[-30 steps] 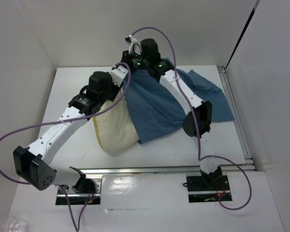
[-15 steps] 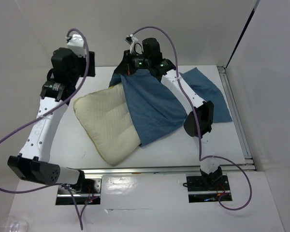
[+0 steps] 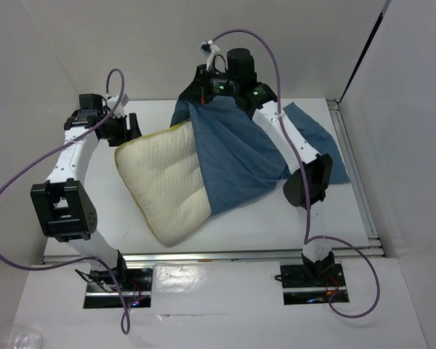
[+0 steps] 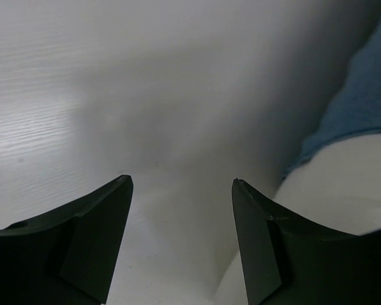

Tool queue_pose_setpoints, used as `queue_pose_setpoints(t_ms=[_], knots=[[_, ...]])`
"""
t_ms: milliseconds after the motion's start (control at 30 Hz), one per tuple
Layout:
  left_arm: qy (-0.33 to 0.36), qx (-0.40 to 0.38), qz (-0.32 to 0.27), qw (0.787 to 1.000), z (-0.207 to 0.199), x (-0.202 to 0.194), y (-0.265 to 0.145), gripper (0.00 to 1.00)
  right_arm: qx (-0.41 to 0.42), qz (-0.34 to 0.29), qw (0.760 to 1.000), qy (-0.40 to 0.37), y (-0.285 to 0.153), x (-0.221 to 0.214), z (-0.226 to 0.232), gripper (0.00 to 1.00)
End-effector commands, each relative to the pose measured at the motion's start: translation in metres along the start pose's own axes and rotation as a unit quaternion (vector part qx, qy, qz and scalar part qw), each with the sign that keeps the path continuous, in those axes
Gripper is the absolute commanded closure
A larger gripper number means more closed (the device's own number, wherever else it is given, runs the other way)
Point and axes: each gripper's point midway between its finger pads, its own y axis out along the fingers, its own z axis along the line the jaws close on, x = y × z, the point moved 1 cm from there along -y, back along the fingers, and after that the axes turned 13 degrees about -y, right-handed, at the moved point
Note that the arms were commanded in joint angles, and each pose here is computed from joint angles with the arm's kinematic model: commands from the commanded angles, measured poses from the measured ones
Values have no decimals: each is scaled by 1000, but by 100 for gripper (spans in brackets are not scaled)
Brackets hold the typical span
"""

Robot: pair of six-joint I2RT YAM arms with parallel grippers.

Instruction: Put the pillow into the pillowcase

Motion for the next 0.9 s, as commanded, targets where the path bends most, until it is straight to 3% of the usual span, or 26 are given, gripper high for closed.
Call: queue_pose_setpoints(t_ms=[0,233,567,667,867], knots=[[29,-176,7,984,-59,7,-23,22,10,-81,994,-75,-31,69,30,100],[58,-318,62,944,-115,-13,-45,25,13,-67,996,-59,-24,52,24,100],[94,-358,83,925,-156,-37,-52,25,35,-76,995,-62,-15,56,35,100],[110,-346,67,929,-167,-35,-48,26,46,-74,994,-63,-12,55,42,100],[124,-232,9,965,-159,-19,-24,29,76,-53,994,-56,-8,39,63,100]])
